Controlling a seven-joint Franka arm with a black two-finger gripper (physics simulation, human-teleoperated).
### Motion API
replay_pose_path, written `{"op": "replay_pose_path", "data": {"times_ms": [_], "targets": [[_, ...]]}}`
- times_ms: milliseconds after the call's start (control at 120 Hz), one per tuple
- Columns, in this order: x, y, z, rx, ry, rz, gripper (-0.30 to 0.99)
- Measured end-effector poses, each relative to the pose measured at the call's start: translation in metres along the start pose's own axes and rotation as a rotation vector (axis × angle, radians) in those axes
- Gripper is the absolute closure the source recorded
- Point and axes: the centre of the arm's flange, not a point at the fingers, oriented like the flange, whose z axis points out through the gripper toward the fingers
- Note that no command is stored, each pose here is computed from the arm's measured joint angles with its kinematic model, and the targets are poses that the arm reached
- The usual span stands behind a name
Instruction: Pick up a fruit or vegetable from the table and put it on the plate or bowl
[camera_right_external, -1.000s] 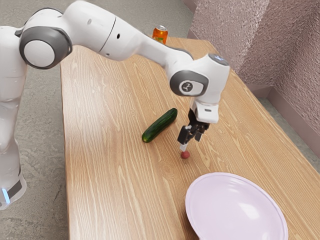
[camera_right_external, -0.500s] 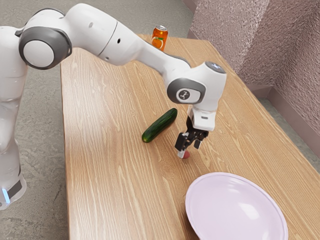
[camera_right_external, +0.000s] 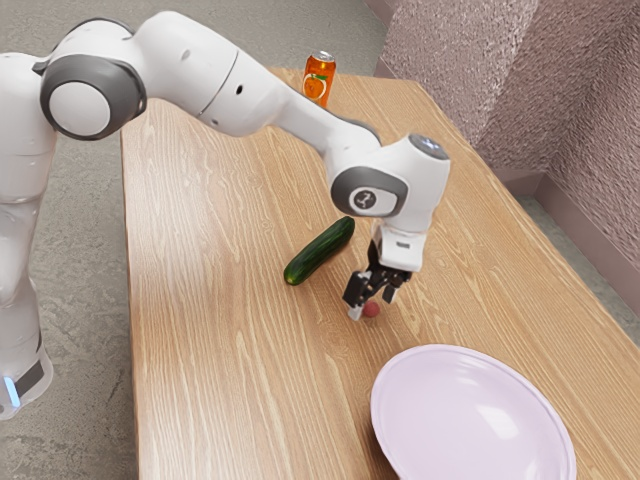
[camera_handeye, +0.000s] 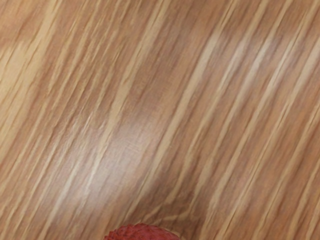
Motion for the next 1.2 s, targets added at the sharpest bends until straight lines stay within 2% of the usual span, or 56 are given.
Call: {"op": "replay_pose_path", "data": {"times_ms": [325, 658, 825, 908, 1042, 1200], "targets": [[0.000, -0.002, 0.008, -0.002, -0.005, 0.006, 0.01], [0.000, -0.003, 0.007, 0.011, -0.017, 0.008, 0.48], [-0.002, -0.004, 0.006, 0.013, -0.019, 0.000, 0.52], [-0.002, -0.001, -0.013, 0.034, -0.009, -0.001, 0.53], [0.029, 0.037, -0.069, 0.085, 0.032, 0.059, 0.53], [0.110, 0.134, -0.126, 0.119, 0.087, 0.233, 0.53]]}}
